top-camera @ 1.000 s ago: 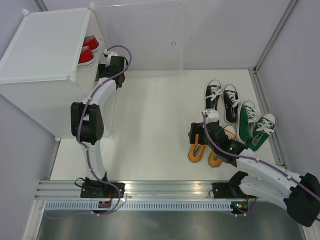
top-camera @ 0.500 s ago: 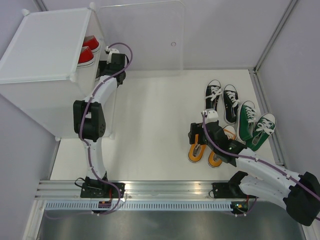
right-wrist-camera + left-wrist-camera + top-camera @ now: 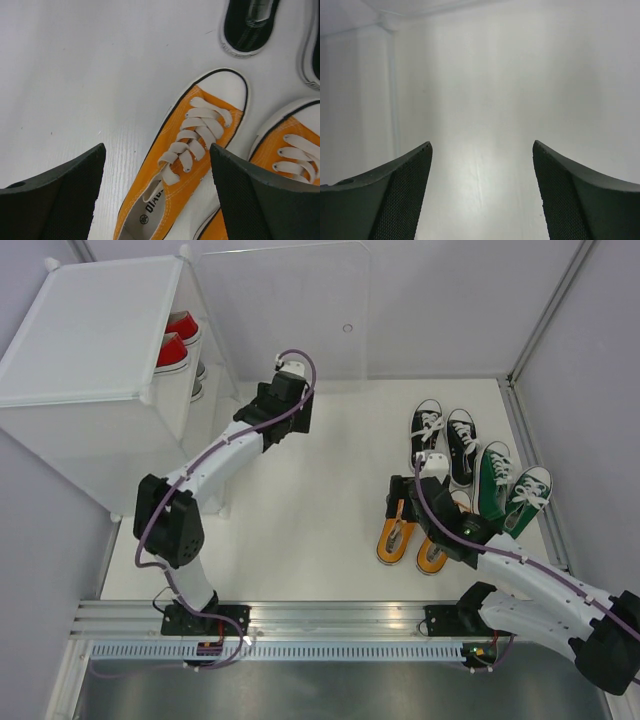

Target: Place and organize the shoes in the shoe cabinet

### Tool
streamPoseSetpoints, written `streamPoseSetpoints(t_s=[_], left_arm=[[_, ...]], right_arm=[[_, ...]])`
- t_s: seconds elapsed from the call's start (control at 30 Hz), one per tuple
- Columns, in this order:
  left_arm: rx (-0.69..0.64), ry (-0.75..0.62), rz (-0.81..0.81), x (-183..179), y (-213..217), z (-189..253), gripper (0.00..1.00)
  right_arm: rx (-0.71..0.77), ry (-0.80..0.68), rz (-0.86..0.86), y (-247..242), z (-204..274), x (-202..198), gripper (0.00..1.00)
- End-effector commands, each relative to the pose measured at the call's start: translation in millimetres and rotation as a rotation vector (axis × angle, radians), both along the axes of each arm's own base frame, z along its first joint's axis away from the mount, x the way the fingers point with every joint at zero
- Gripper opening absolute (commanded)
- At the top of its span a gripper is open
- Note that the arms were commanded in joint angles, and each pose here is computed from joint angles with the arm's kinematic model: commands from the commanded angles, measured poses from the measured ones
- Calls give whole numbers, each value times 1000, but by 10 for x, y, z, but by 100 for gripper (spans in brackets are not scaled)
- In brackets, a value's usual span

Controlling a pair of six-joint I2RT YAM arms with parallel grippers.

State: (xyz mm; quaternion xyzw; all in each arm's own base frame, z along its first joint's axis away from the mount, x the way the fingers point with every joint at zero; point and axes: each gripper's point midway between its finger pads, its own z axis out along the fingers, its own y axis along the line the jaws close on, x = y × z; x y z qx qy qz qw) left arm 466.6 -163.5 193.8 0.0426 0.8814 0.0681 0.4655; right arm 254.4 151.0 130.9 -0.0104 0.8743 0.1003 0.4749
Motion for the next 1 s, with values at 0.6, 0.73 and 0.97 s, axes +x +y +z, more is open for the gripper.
streamPoseSetpoints(t_s=[0.6,0.73,0.97], left_arm=[[-217,100,-272,-1942,168,79,98],[-213,109,-273,-1977,188,-12,97],[-193,113,-272,-1983,220,-69,96]], right_arm=[[-16,342,-613,-1154,-564,-402,67],[-8,377,-688,-1230,-668,-499,56],[36,402,-714,-1225,-769,-623,53]])
